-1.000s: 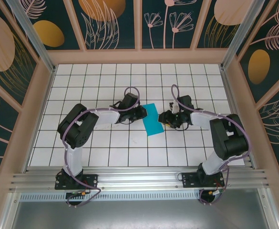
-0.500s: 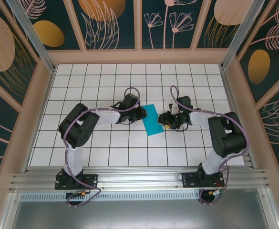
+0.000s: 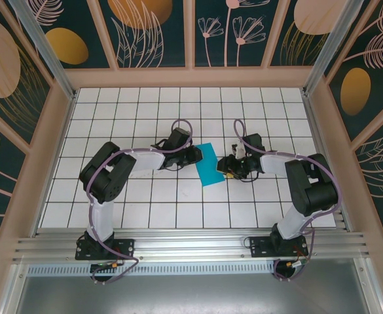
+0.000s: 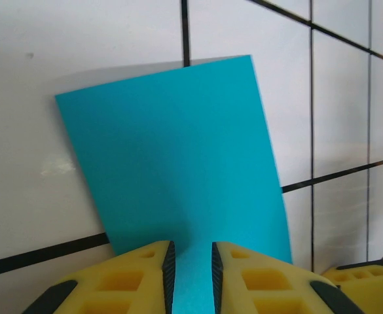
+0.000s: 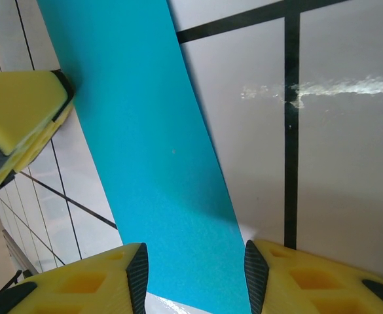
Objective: Fold a paper plane with a square sheet of paper (pick it up from the middle)
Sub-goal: Third fold the triangle at the center of the table.
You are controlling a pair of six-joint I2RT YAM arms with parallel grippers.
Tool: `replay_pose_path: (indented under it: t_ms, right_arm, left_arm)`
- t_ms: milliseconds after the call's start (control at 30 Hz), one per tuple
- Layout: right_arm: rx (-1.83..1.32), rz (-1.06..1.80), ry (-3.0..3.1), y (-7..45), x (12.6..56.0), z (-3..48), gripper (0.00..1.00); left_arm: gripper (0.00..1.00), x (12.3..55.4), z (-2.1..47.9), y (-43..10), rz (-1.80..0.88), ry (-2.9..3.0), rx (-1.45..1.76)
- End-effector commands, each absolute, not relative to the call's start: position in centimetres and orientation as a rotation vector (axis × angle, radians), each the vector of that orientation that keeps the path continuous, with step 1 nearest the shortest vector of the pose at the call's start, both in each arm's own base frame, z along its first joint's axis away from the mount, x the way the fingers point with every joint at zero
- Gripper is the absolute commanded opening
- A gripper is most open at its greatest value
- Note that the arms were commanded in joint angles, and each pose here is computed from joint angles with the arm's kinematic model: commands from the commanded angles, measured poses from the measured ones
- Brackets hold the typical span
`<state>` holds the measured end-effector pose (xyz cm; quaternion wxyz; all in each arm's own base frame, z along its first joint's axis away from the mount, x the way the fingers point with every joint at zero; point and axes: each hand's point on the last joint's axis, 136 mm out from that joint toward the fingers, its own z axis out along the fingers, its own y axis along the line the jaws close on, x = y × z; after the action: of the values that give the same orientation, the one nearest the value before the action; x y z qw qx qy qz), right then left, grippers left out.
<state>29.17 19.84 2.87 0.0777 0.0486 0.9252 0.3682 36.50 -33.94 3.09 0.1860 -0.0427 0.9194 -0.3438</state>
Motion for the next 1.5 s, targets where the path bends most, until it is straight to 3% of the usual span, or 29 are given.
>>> replay_pose_path:
  t_ms: [0, 667, 1467]
  right_arm:
    - [0.123, 1.075, 2.774, 19.4, 28.8, 2.5, 0.46]
    - [0.109, 1.133, 2.776, 19.8, 27.9, 2.7, 0.47]
    - [0.058, 1.274, 2.696, 21.4, 31.2, 4.6, 0.44]
  left_arm:
    - [0.26, 37.5, 7.0, -35.0, -1.054, 2.475, -0.056]
    - [0.23, 37.3, 0.1, -33.4, -0.919, 2.65, -0.138]
    - [0.23, 36.5, 0.5, -33.8, -0.926, 2.664, 0.02]
